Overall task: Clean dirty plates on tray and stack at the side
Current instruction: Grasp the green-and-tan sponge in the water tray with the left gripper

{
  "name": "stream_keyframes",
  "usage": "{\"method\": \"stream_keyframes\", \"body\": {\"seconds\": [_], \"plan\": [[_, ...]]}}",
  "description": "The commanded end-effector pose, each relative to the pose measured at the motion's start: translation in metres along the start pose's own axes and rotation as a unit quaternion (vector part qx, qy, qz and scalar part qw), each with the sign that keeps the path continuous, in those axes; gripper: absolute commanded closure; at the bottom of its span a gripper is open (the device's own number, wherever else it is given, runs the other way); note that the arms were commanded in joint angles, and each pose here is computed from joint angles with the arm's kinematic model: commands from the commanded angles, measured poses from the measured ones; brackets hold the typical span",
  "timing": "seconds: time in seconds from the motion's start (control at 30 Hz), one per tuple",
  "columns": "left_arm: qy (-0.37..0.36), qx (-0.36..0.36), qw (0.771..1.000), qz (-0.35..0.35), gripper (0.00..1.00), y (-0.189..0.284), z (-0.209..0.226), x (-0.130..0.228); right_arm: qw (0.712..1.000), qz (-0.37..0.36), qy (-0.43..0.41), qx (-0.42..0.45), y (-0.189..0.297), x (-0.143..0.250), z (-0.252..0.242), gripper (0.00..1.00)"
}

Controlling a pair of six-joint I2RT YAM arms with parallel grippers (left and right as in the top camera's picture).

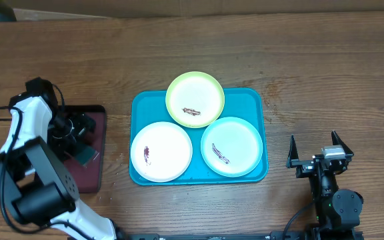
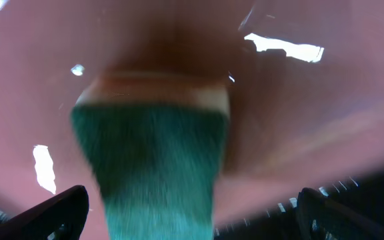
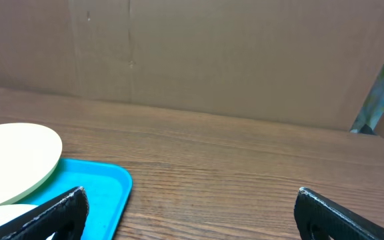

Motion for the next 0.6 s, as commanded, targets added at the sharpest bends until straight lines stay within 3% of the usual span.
{"method": "stream_keyframes", "body": {"seconds": [0.0,0.2,0.3,0.57], "plan": [[0.011,0.0,1.0,0.013,0.0,-0.014,0.003,-0.013,1.0,-0.002,0.0,0.003,0.0,0.002,0.0,0.0],[0.014,0.015,1.0,-0.002,0.0,-0.018,0.005,-0.027,1.0,-0.002,0.0,0.003,0.0,0.002,0.0,0.0],[0.003,0.024,1.0,-0.01,0.08,-0.019,0.002,-0.03,1.0,-0.002,0.0,0.003,0.0,0.002,0.0,0.0],[0.002,0.034,0.999,0.028,0.08,-0.037,0.006,-0.013,1.0,-0.002,0.0,0.003,0.0,0.002,0.0,0.0]]}}
Point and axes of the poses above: each gripper's point midway between its finger pads, its own y axis back along the fingers, its own z axis along the line the jaws close on, x = y × z, the point moved 6 cm from there along y, back along the fingers, and after that the axes turned 13 degrees about y, right-handed, at the moved point
